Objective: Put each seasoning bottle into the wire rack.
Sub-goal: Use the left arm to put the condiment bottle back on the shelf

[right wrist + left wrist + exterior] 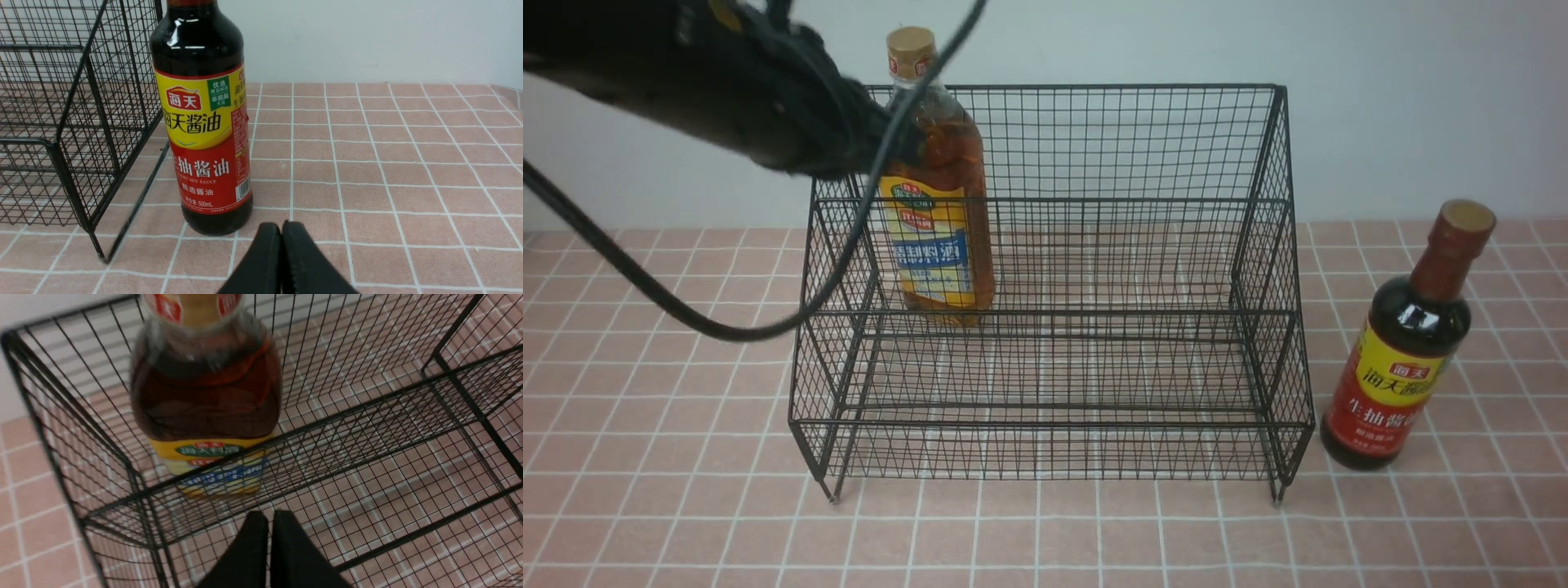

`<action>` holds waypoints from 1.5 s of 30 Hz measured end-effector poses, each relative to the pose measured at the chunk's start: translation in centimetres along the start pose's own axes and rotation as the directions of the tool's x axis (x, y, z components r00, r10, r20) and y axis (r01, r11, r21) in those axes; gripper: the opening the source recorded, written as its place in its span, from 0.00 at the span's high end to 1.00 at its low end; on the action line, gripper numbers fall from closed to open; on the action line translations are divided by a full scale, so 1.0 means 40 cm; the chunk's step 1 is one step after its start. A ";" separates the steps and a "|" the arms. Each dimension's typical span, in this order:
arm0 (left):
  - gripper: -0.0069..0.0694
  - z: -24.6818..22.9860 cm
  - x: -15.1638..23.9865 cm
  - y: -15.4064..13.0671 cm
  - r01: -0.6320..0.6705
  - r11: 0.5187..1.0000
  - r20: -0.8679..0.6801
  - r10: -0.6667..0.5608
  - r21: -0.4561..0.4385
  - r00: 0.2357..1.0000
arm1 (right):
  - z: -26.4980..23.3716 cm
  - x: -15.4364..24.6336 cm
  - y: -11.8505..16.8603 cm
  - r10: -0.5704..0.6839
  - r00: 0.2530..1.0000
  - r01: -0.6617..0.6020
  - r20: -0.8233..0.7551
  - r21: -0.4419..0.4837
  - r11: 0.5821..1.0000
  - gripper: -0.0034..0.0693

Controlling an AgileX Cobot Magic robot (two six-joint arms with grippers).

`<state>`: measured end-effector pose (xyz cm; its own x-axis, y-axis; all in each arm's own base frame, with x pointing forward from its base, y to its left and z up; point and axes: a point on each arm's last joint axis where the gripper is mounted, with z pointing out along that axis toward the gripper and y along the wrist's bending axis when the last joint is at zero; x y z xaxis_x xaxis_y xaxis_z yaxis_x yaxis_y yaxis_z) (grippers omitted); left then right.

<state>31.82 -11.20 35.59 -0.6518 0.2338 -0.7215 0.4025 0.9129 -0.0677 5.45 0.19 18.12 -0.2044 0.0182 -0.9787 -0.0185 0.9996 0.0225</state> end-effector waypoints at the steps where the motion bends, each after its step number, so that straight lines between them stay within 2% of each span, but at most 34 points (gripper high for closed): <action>1: 0.92 0.020 0.009 0.001 0.014 1.000 -0.014 -0.014 0.008 1.000 | 0.000 0.000 0.000 0.000 1.000 0.000 0.000 0.000 1.000 0.97; 12: 0.92 0.117 0.018 -0.006 0.049 0.996 -0.004 -0.049 0.076 0.999 | 0.000 0.000 0.000 0.000 1.000 0.000 0.000 0.000 1.000 0.97; 19: 0.92 0.129 0.001 0.001 0.038 0.998 0.080 -0.043 0.056 0.996 | 0.000 0.000 0.000 0.000 1.000 0.000 0.000 0.000 1.000 0.97; 30: 0.92 0.186 0.011 0.011 0.049 0.998 0.071 -0.052 0.041 0.996 | 0.000 0.000 0.000 0.000 1.000 0.000 0.000 0.000 1.000 0.97; 45: 0.92 0.216 0.000 0.017 0.070 0.997 0.147 -0.072 0.019 0.987 | 0.000 0.000 0.000 0.000 1.000 0.000 0.000 0.000 1.000 0.97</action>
<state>37.64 -13.45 29.59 -0.5779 0.1155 -0.8079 0.3680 0.9204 -0.1317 5.45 0.19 18.12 -0.2044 0.0182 -0.9787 -0.0185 0.9996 0.0225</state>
